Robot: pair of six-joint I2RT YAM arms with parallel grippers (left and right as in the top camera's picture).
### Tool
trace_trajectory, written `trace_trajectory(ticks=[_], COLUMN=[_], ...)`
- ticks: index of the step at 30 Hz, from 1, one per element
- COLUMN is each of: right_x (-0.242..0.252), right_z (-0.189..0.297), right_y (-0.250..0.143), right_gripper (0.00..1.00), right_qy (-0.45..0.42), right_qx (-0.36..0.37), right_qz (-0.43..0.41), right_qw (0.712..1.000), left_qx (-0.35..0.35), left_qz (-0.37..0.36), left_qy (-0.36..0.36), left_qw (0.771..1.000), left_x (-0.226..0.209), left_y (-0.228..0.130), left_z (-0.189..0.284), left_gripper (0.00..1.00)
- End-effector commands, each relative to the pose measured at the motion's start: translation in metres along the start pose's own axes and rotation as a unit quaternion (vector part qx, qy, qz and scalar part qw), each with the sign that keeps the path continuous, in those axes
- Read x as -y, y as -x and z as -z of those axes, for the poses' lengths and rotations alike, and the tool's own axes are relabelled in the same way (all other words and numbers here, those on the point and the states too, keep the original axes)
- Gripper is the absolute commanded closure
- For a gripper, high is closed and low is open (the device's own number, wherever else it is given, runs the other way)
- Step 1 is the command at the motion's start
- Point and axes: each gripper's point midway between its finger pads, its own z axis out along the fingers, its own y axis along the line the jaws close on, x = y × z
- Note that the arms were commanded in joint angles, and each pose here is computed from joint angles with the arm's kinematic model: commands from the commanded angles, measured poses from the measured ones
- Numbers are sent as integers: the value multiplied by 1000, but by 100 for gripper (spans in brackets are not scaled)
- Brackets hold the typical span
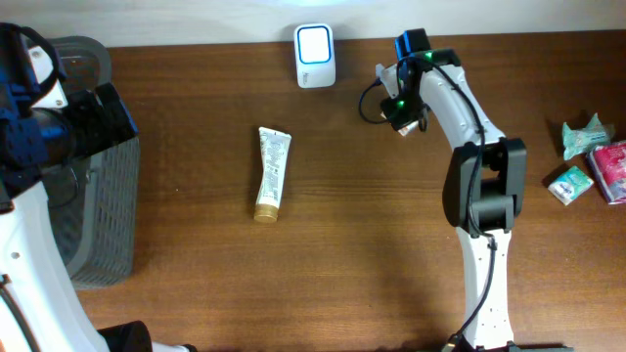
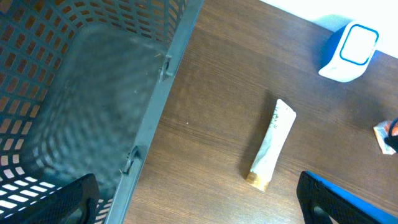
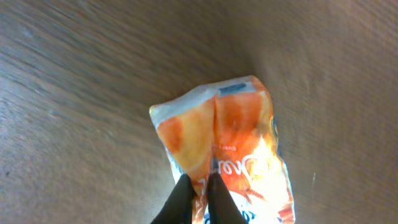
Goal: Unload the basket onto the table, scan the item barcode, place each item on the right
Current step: 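Carry the orange pack to the right edge and release it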
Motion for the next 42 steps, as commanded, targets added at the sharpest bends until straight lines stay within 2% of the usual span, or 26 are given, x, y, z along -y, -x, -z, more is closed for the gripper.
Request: trace_trajectory(ticks=[1, 2, 4, 7, 8, 9, 11, 12, 13, 14, 15, 16, 18, 21, 23, 25, 26, 27, 30, 33, 36, 38, 39, 40, 41, 42], right_x=[11, 8, 57, 135, 136, 129, 104, 91, 83, 69, 63, 54, 34, 19, 14, 11, 9, 8, 22, 107, 184, 222, 240, 243, 249, 252], right_z=[52, 78, 109, 117, 122, 128, 125, 115, 101, 86, 81, 75, 61, 31, 15, -8, -17, -19, 0, 64, 97, 103, 104, 104, 104, 104], right_y=[-2, 5, -8, -80, -90, -92, -73, -66, -62, -50, -42, -29, -17, -9, -15, -29, -36, -41, -40, -67, -136, -185, -210, -216, -226, -230], right_gripper=[96, 96, 96, 96, 96, 87, 59, 51, 51, 47, 42, 40, 40, 41, 50, 53, 64, 96, 96, 96, 96, 96, 91, 62, 16, 5], right_qy=[65, 134, 214, 224, 247, 272, 274, 241, 177, 82, 42, -34, -88, -148, -154, -152, -150, -149, -157, -185, -194, -201, -185, -174, -161, -158], right_qx=[25, 58, 100, 85, 90, 98, 100, 76, 43, 5, -4, -16, -32, -35, -42, -56, -64, -71, -68, -69, -102, -112, -109, -106, -103, -102], right_qz=[-141, -159, -271, -383, -374, -344, -285, -258, -223, -166, -141, -117, -82, -52, -53, -50, -49, -49, -84, -222, -328, -432, -475, -487, -503, -509], right_qw=[988, 976, 933, 892, 889, 893, 913, 933, 958, 983, 989, 992, 992, 987, 986, 986, 985, 985, 982, 955, 919, 872, 853, 849, 843, 840], left_qx=[4, 4, 4, 4, 4, 4, 4, 4, 4, 4, 4, 4, 4, 4, 4, 4, 4, 4, 4, 4, 4, 4, 4, 4, 4, 4], left_qz=[-5, -5, -5, -5, -5, -5, -5, -5, -5, -5, -5, -5, -5, -5, -5, -5, -5, -5, -5, -5, -5, -5, -5, -5, -5, -5], left_qy=[2, 2, 2, 2, 2, 2, 2, 2, 2, 2, 2, 2, 2, 2, 2, 2, 2, 2, 2, 2, 2, 2, 2, 2, 2, 2], left_qw=[1000, 1000, 1000, 1000, 1000, 1000, 1000, 1000, 1000, 1000, 1000, 1000, 1000, 1000, 1000, 1000, 1000, 1000, 1000, 1000, 1000, 1000, 1000, 1000, 1000, 1000], left_x=[-2, -2, -2, -2, -2, -2, -2, -2, -2, -2, -2, -2, -2, -2, -2, -2, -2, -2, -2, -2, -2, -2, -2, -2, -2, -2], left_y=[0, 0, 0, 0, 0, 0, 0, 0, 0, 1, 0, 0, 0, 0, 1, 1, 0, 0, 0, 0, 0, 0, 0, 0, 0, 0], left_z=[2, 2, 2, 2, 2, 2, 2, 2, 2, 2, 2, 2, 2, 2, 2, 2, 2, 2, 2, 2, 2, 2, 2, 2, 2, 2], left_gripper=[1, 1, 1, 1, 1, 1, 1, 1, 1, 1, 1, 1, 1, 1, 1, 1, 1, 1, 1, 1, 1, 1, 1, 1, 1, 1])
